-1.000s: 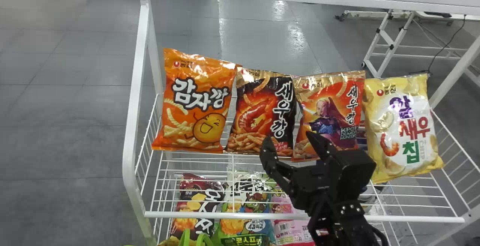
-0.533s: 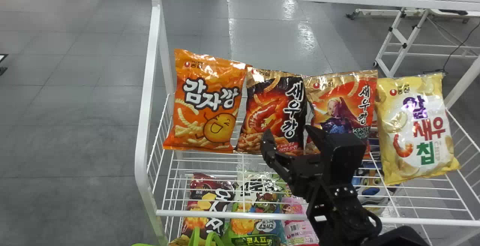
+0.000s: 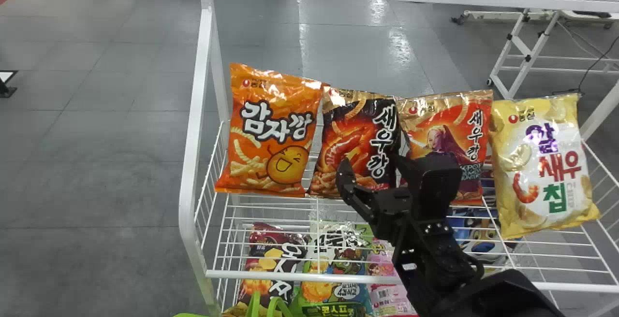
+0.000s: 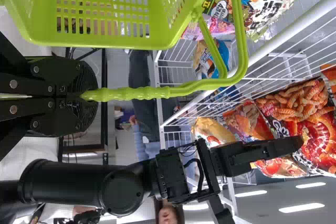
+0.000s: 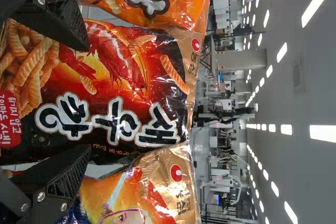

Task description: Hold basket handle with left hand then pick spicy shrimp crackers with right hand and place into basket

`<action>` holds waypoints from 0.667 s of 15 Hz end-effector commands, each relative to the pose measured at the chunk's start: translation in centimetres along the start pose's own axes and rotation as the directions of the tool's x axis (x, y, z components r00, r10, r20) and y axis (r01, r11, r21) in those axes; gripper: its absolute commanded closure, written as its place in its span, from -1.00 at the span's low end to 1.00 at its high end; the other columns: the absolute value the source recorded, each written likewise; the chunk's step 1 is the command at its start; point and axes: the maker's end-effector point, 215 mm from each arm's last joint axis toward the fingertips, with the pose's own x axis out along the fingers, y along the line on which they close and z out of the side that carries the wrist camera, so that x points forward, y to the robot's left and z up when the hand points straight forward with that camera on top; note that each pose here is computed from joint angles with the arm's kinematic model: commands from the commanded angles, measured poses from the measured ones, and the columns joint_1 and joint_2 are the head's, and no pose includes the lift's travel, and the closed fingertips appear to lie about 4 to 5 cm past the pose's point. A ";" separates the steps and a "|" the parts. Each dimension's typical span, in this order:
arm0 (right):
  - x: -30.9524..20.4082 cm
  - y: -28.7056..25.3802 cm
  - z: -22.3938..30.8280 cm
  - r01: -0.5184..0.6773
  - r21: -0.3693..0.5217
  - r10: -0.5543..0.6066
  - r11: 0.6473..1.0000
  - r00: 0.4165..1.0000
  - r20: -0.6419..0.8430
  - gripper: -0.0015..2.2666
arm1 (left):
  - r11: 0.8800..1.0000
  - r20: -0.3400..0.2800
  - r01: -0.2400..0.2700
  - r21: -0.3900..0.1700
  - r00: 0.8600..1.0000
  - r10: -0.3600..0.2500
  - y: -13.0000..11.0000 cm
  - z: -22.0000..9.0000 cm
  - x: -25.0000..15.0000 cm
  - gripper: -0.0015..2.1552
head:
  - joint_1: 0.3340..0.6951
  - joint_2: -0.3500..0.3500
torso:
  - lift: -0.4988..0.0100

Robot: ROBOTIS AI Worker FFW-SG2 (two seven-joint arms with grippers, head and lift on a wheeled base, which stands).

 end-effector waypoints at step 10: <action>1.5 0.6 -0.6 -0.007 0.007 0.007 1.000 0.999 -0.031 0.32 | 1.000 0.020 0.012 -0.025 1.000 -0.011 0.8 1.0 0.0 0.76 | 1.00 -0.11 | 0.81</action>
